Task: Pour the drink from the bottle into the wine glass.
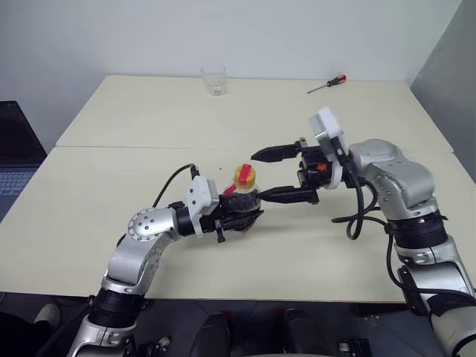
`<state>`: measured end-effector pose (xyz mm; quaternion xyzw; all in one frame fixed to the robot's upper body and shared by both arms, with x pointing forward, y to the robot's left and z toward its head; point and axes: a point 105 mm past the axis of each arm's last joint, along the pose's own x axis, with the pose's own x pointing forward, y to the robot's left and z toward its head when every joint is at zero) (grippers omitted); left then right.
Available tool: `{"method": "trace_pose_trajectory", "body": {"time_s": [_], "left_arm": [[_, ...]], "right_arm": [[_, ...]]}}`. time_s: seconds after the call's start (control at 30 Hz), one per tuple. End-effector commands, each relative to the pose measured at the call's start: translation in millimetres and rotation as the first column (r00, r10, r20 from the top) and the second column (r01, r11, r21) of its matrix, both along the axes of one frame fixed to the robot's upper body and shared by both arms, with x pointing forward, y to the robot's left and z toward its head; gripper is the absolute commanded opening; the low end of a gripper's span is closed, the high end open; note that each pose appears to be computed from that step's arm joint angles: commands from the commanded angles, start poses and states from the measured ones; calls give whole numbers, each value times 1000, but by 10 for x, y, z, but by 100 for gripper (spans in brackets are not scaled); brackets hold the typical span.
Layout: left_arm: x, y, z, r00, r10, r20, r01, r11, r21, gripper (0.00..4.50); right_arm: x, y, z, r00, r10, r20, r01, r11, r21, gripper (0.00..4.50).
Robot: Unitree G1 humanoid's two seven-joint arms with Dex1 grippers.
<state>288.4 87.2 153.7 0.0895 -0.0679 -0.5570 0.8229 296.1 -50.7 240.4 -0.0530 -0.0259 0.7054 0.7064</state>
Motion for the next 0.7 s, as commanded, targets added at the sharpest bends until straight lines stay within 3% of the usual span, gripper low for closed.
{"method": "trace_pose_trajectory", "body": {"time_s": [0.03, 0.2, 0.37, 0.7], "left_arm": [[161, -9, 141, 994, 100, 33, -98, 993, -71, 181], [325, -158, 123, 985, 173, -2, -172, 978, -119, 181], [397, -309, 141, 987, 161, 21, -157, 979, -130, 181], [543, -272, 197, 985, 161, 62, -154, 982, -114, 181]], "right_arm": [[-60, -27, 246, 994, -109, -6, 109, 987, 115, 449], [-48, 48, 319, 974, -224, -18, 224, 958, 181, 449], [122, 124, 396, 929, -369, 3, 359, 905, 229, 449], [202, 235, 411, 904, -423, 54, 401, 887, 229, 449]]}}
